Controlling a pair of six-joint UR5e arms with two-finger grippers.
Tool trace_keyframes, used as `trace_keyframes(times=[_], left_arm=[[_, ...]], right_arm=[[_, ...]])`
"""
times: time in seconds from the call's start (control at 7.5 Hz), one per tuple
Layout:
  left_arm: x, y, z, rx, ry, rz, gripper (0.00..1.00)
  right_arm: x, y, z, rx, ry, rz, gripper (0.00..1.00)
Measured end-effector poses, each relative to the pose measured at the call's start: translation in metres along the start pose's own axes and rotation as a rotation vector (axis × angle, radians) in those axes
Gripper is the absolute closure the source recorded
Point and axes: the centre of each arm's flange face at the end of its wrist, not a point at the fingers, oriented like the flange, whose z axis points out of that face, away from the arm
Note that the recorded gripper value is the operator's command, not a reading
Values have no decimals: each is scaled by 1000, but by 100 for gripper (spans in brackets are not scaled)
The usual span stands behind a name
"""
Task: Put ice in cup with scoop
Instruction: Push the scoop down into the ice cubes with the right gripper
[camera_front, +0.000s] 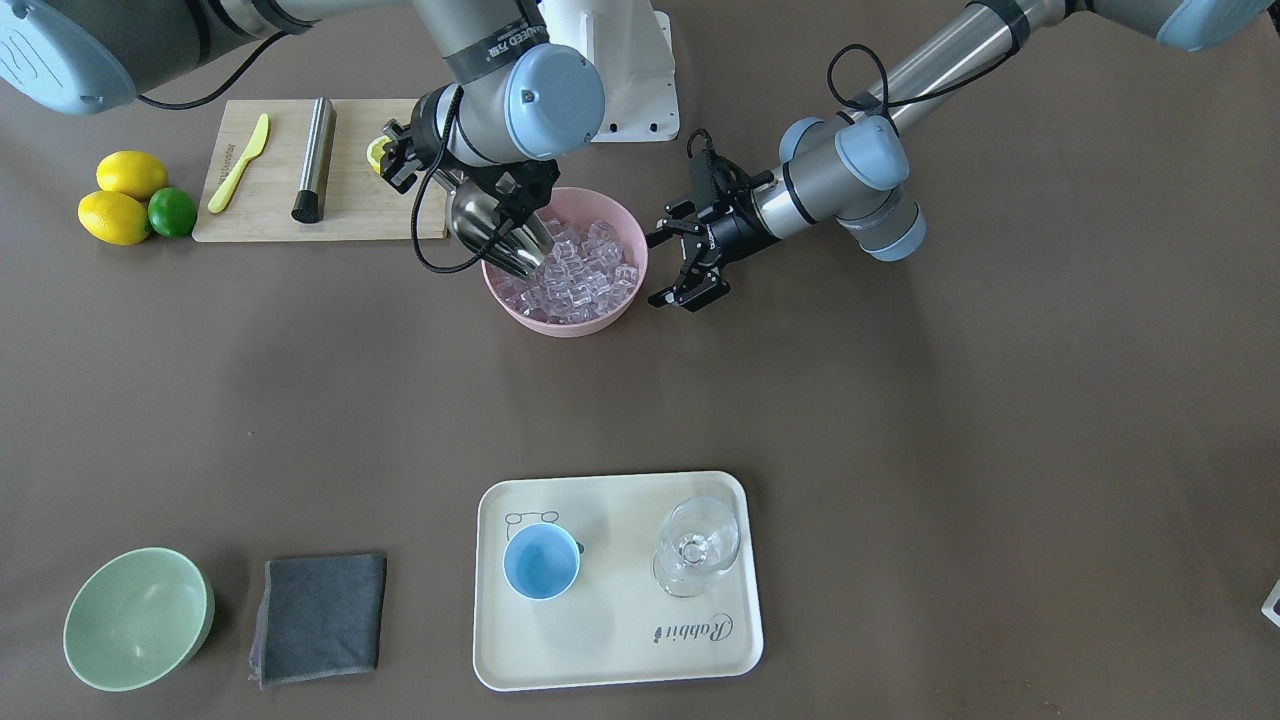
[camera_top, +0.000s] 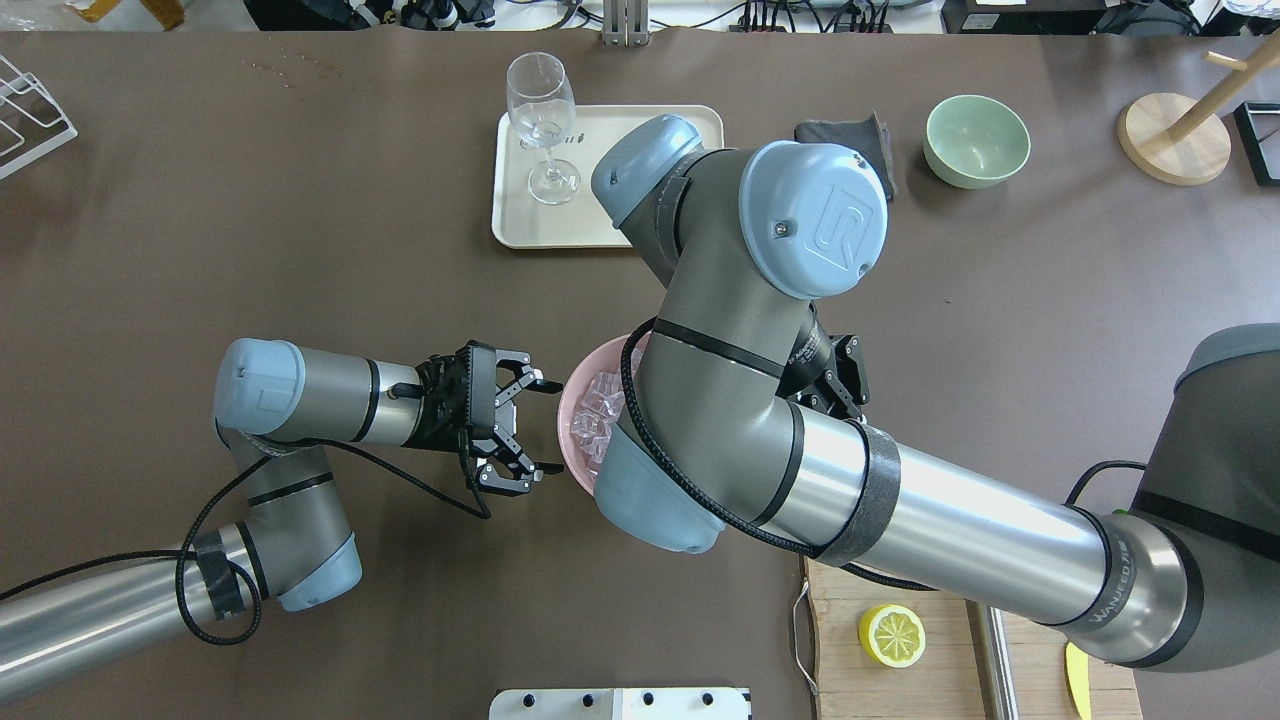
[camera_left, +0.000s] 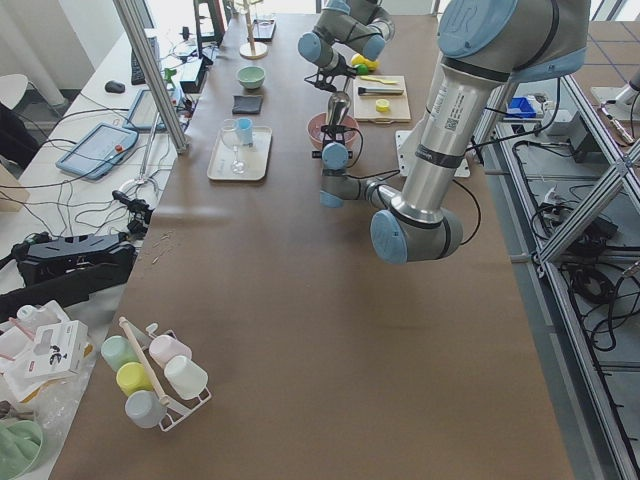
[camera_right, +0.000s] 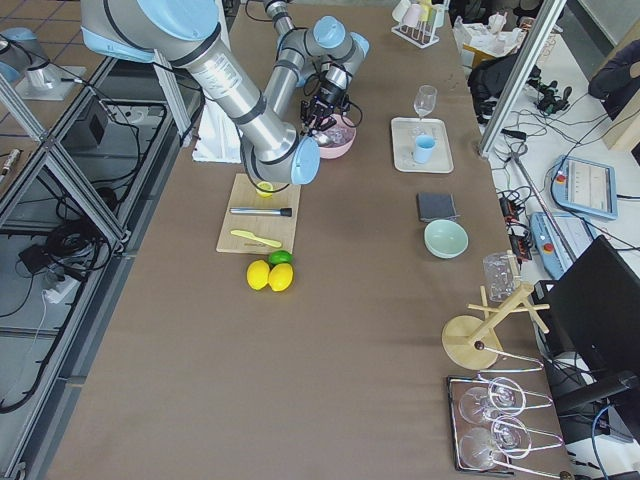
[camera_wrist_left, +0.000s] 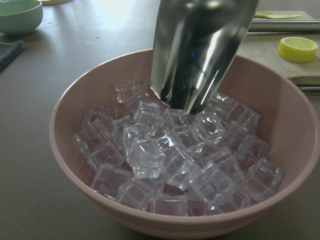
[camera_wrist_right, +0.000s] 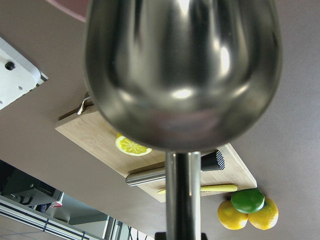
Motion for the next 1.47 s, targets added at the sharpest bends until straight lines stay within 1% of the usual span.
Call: trace_keyframes(times=[0.53, 0.67, 1.2, 1.47], left_arm=[[0, 0, 0, 1, -1, -1, 4], [0, -1, 0, 2, -2, -1, 4], [-1, -1, 0, 2, -6, -1, 4], [-1, -1, 0, 4, -6, 0, 4]], right_arm=[[-3, -13, -1, -18, -7, 2, 100], [-3, -18, -3, -16, -8, 0, 100], [-3, -34, -6, 21, 1, 1, 100], [-4, -37, -9, 58, 15, -6, 100]])
